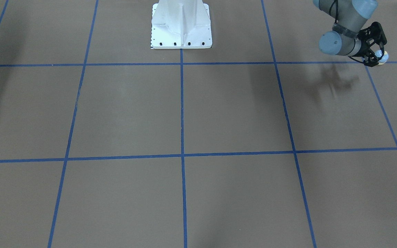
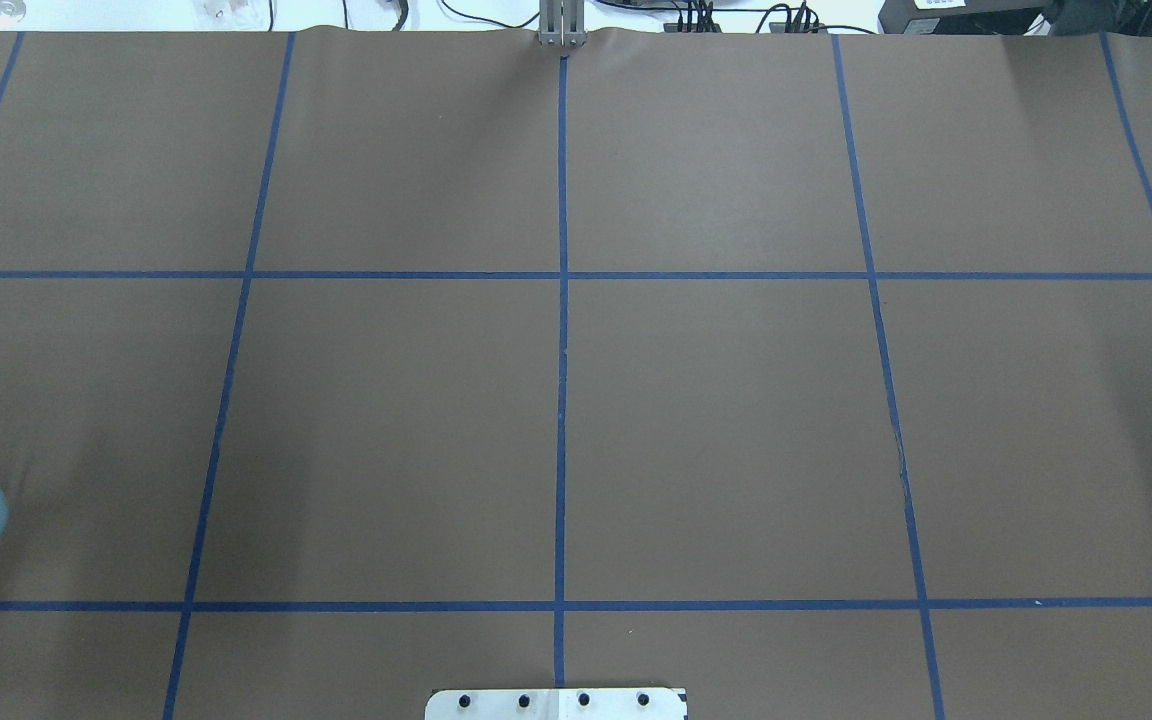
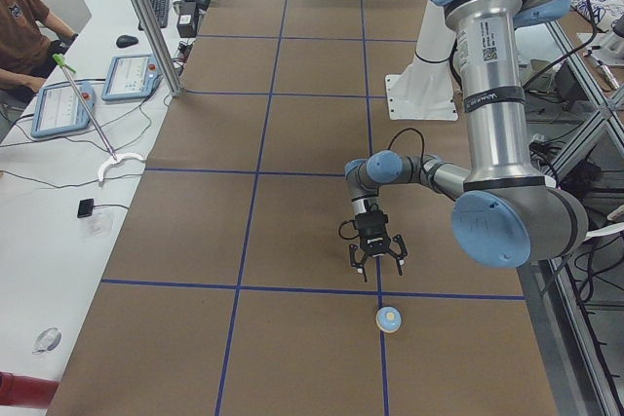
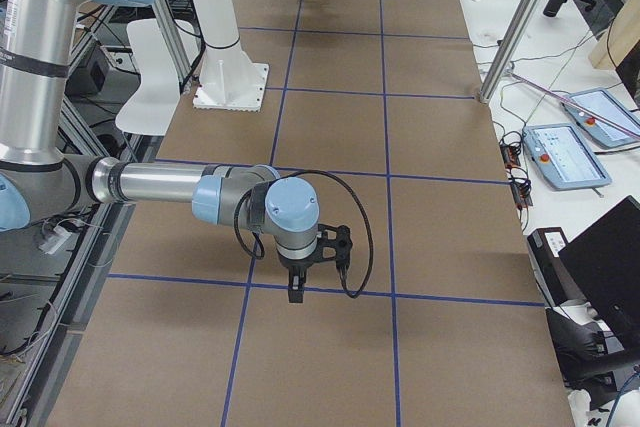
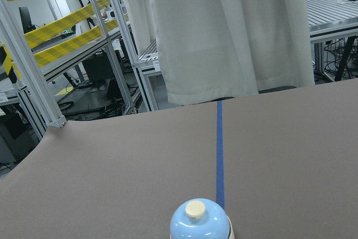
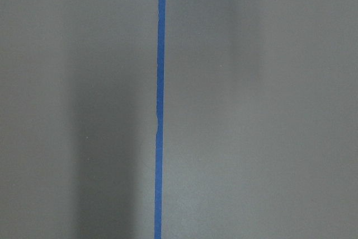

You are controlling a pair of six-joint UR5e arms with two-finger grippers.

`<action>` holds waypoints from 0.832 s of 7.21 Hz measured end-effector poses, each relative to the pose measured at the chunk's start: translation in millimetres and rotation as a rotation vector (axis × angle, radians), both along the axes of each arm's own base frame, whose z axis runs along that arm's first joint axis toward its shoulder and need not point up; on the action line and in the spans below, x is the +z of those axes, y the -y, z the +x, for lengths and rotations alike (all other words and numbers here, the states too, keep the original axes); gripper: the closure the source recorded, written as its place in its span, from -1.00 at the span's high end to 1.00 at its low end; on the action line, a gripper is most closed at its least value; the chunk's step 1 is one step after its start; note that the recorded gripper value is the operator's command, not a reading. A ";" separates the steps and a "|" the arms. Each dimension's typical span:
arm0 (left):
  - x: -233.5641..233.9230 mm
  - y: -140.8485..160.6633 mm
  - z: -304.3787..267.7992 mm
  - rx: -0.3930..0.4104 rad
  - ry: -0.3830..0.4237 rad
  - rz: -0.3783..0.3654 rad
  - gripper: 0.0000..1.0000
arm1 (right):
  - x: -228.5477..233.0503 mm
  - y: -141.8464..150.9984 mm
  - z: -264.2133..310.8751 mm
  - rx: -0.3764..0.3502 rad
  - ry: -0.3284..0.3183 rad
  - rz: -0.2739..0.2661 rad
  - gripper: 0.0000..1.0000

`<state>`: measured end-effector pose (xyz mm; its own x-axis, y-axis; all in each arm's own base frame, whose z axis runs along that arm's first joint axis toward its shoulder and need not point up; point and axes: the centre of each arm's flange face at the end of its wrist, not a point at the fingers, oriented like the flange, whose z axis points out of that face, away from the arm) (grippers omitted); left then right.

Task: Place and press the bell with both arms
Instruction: 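Bring the held blue bell to the table edge with the left gripper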

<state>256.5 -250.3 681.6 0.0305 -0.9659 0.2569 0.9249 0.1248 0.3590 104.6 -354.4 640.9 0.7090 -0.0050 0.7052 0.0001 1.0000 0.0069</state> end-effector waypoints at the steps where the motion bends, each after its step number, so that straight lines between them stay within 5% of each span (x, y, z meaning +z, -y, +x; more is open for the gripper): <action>1: 13.9 -3.7 5.1 0.002 0.013 0.003 1.00 | -0.1 0.4 -0.4 -0.001 0.000 0.001 1.00; 6: 66.8 -10.1 0.4 -0.007 0.072 -0.002 1.00 | -3.4 4.3 -0.9 -0.004 -0.001 0.010 1.00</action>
